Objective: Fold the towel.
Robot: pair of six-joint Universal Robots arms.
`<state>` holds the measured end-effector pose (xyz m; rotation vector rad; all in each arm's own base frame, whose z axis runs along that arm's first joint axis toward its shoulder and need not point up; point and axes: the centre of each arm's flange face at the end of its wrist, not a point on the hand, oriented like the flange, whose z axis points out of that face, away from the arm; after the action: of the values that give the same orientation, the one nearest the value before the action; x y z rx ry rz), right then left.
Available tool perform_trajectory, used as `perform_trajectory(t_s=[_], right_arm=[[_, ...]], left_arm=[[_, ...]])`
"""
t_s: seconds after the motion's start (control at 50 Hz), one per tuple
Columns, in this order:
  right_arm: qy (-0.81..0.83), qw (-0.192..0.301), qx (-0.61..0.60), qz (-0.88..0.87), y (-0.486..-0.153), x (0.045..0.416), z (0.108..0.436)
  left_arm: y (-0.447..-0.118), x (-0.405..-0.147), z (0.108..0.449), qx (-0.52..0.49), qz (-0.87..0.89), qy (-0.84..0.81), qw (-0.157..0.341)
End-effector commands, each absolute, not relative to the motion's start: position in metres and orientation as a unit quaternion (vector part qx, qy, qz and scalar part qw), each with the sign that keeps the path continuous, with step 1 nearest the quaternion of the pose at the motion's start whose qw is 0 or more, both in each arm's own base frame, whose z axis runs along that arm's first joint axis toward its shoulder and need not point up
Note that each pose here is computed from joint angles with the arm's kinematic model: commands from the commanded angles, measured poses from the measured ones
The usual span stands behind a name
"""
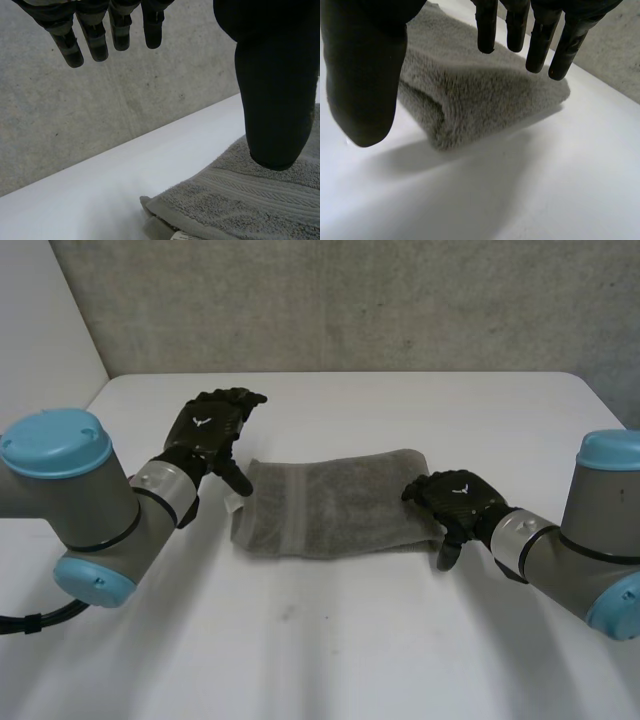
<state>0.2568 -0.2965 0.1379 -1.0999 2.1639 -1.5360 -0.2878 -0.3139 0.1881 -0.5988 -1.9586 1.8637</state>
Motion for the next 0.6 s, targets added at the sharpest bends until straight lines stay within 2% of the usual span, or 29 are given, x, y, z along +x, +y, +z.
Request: perform_trajectory(t_s=[0.02,0.2,0.32,0.44,0.5,0.54,0.56,0.6], right_arm=[[0.745,0.146,-0.368,-0.537,-0.299,0.256,0.128],[0.738,0.168,-0.344,-0.555,-0.302,0.257,0.129],[0.738,0.16,-0.345,-0.557,-0.306,0.255,0.121],[0.741,0.136,-0.333,-0.567,-0.313,0.239,0.135],[0.737,0.112,-0.344,-0.571,-0.308,0.228,0.149],[0.73,0.065,-0.364,-0.575,-0.307,0.209,0.164],[0.73,0.065,-0.364,-0.575,-0.307,0.209,0.164],[0.712,0.017,-0.387,-0.585,-0.309,0.194,0.182]], left_arm=[[-0.311,-0.285,0.196,-0.21,0.667,-0.691,0.186],[-0.309,-0.285,0.196,-0.208,0.665,-0.693,0.186],[-0.308,-0.284,0.195,-0.209,0.663,-0.694,0.186],[-0.307,-0.284,0.2,-0.208,0.667,-0.691,0.186],[-0.305,-0.284,0.206,-0.209,0.671,-0.687,0.187],[-0.304,-0.284,0.213,-0.209,0.677,-0.68,0.188],[-0.304,-0.284,0.213,-0.209,0.677,-0.68,0.188],[-0.3,-0.282,0.219,-0.209,0.679,-0.678,0.188]])
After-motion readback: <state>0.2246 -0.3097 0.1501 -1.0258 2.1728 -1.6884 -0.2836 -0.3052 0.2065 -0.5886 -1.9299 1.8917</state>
